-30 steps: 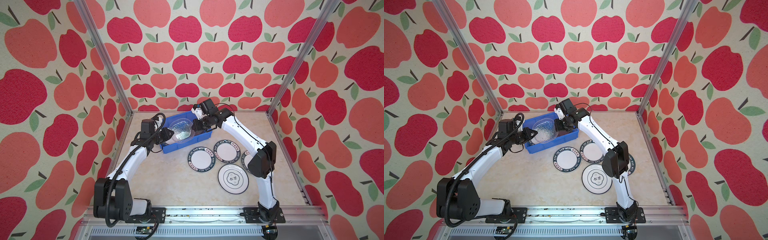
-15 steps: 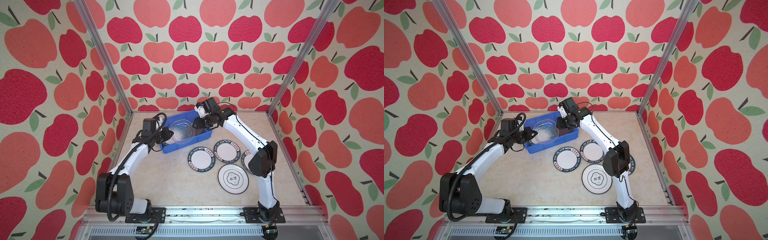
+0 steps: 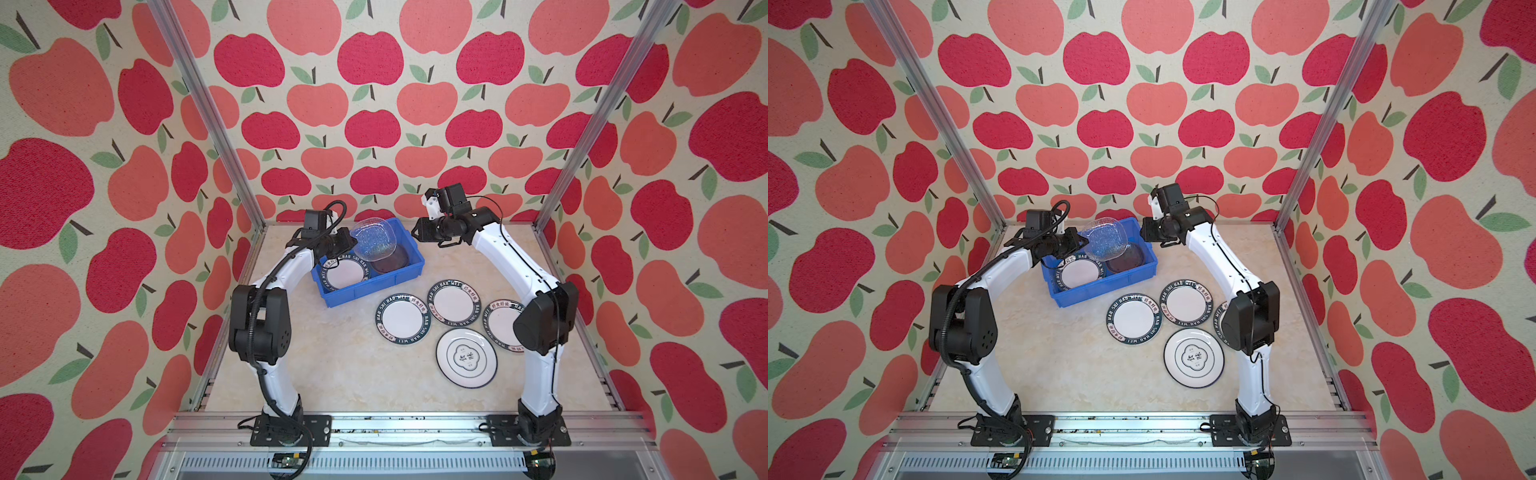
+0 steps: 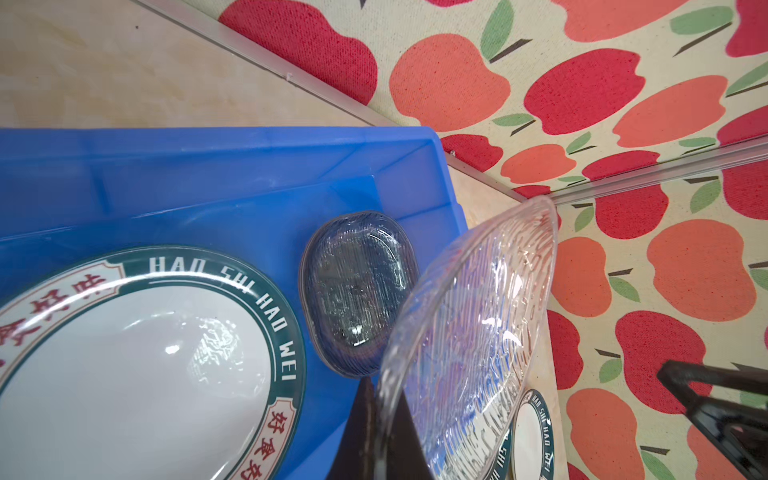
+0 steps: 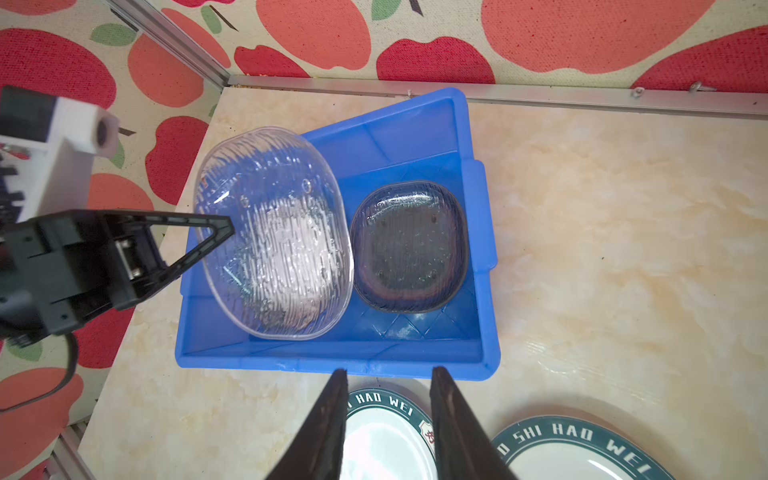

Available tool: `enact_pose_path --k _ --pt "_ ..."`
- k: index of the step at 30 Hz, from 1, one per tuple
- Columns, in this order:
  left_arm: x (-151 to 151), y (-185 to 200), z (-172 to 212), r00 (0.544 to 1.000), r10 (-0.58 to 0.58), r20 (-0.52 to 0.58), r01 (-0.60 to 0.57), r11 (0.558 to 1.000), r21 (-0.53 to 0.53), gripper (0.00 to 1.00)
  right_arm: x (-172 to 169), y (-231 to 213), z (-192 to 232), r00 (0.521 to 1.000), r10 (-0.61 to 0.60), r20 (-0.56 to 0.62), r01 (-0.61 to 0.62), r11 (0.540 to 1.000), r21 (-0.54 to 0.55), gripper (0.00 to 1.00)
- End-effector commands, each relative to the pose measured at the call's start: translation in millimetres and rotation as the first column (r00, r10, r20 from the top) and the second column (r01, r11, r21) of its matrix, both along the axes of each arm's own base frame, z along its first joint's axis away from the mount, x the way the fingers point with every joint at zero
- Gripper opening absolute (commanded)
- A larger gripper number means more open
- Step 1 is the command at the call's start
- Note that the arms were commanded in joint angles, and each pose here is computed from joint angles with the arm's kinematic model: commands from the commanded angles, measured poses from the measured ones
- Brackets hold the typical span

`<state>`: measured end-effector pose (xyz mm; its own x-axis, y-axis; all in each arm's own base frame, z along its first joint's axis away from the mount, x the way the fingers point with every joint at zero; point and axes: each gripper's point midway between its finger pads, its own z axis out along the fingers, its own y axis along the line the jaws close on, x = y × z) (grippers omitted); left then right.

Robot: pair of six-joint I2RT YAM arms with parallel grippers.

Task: Place the plates into the plastic bin on the countertop
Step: 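Lower the glass plate upright into the bin with the left gripper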

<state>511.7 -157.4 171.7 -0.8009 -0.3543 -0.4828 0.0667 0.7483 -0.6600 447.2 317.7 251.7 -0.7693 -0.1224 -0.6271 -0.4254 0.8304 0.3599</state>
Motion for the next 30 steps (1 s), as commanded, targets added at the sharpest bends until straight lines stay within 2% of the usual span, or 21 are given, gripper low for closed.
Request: enact_pose_path --k 1,15,26,27,28,30 --pt "5 -17 -15 0.997 -0.051 -0.053 0.050 0.999 -0.013 0.00 -6 4 12 1.000 0.012 0.010 -0.013 0.999 0.043 0.37" --pt "20 -38 -83 0.985 -0.044 -0.165 0.050 0.998 0.032 0.00 -7 3 4 1.000 0.025 -0.020 -0.023 0.997 0.074 0.37" --pt "30 -49 -103 0.973 -0.085 -0.215 0.095 0.995 0.037 0.00 -6 1 4 0.999 0.025 -0.020 -0.023 0.996 0.089 0.37" --pt "30 -48 -103 0.972 -0.083 -0.218 0.095 0.994 0.046 0.02 -6 2 4 0.999 0.025 -0.021 -0.023 0.996 0.091 0.36" --pt "30 -47 -103 0.973 -0.080 -0.217 0.094 0.994 0.054 0.10 -6 2 5 0.999 0.025 -0.020 -0.023 0.995 0.095 0.37" --pt "30 -44 -101 0.975 -0.068 -0.213 0.085 0.994 0.072 0.32 -6 3 5 0.999 0.027 -0.023 -0.025 0.995 0.099 0.37"
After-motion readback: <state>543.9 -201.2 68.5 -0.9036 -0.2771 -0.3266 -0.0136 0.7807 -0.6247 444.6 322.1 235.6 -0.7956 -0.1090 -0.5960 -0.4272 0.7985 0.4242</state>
